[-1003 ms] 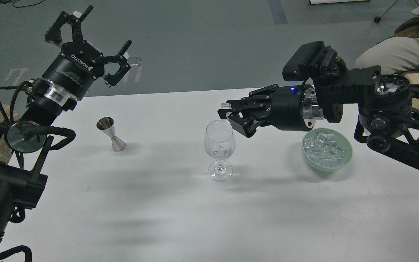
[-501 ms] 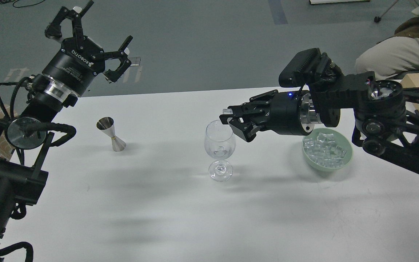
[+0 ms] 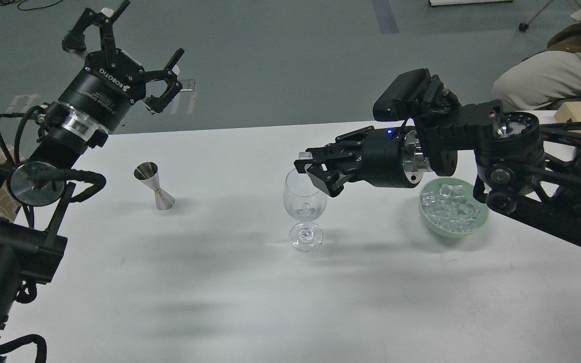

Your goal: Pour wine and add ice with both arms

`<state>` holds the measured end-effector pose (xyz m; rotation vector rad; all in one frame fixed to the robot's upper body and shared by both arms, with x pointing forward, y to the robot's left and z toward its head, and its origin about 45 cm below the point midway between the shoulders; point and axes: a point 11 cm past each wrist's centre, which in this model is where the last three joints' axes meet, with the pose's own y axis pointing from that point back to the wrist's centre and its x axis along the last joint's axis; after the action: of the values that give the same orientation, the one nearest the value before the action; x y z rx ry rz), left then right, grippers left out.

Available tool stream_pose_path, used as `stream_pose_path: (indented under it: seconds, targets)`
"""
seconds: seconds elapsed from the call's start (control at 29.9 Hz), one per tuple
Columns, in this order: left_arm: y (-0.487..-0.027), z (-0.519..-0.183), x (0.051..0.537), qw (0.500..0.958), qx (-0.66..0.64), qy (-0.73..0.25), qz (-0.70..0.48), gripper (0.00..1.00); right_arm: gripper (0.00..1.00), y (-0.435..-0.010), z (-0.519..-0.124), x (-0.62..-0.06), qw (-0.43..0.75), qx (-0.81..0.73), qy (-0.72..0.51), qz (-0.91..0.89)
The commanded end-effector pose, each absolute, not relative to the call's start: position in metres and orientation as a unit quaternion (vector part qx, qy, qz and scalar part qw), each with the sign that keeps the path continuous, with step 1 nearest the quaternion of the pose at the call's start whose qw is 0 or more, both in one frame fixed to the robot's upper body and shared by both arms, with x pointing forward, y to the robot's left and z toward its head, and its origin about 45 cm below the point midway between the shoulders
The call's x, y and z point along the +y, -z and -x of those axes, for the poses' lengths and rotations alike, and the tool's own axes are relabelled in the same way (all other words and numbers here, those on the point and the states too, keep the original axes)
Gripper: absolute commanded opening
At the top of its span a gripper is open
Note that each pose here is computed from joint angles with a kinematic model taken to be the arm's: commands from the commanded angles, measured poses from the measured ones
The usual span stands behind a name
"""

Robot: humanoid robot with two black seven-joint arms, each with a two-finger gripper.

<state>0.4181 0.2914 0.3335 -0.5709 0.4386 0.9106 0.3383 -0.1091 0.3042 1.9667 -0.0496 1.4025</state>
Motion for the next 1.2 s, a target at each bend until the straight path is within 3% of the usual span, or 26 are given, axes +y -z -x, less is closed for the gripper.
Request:
stream_pose_path:
  seconds: [0.0,0.8,0.87,0.94,1.0,1.07,1.17]
  targets:
    - [-0.334,-0.418,0.291,0.836,0.207,-0.430,0.270,0.98,0.00,-0.301,-0.337,-0.109,0.356,-0.014,-0.541,-0.762]
    - [-0.336,-0.420,0.285,0.838,0.207,-0.424,0.275,0.98,0.01,-0.297,-0.338,-0.102,0.354,-0.013,-0.538,-0.765]
    - [-0.336,-0.420,0.286,0.838,0.207,-0.424,0.274,0.98,0.10,-0.297,-0.338,-0.100,0.351,-0.013,-0.537,-0.767]
    - [-0.336,-0.420,0.285,0.838,0.208,-0.424,0.275,0.98,0.44,-0.297,-0.338,-0.098,0.350,-0.012,-0.538,-0.767]
    - [-0.336,-0.420,0.285,0.838,0.208,-0.424,0.274,0.98,0.57,-0.297,-0.338,-0.098,0.349,-0.013,-0.538,-0.767]
    - [-0.336,-0.420,0.285,0.838,0.208,-0.424,0.275,0.98,0.59,-0.298,-0.338,-0.098,0.349,-0.013,-0.538,-0.767]
    - [-0.336,-0.420,0.285,0.838,0.208,-0.424,0.275,0.98,0.72,-0.299,-0.339,-0.098,0.348,-0.015,-0.538,-0.767]
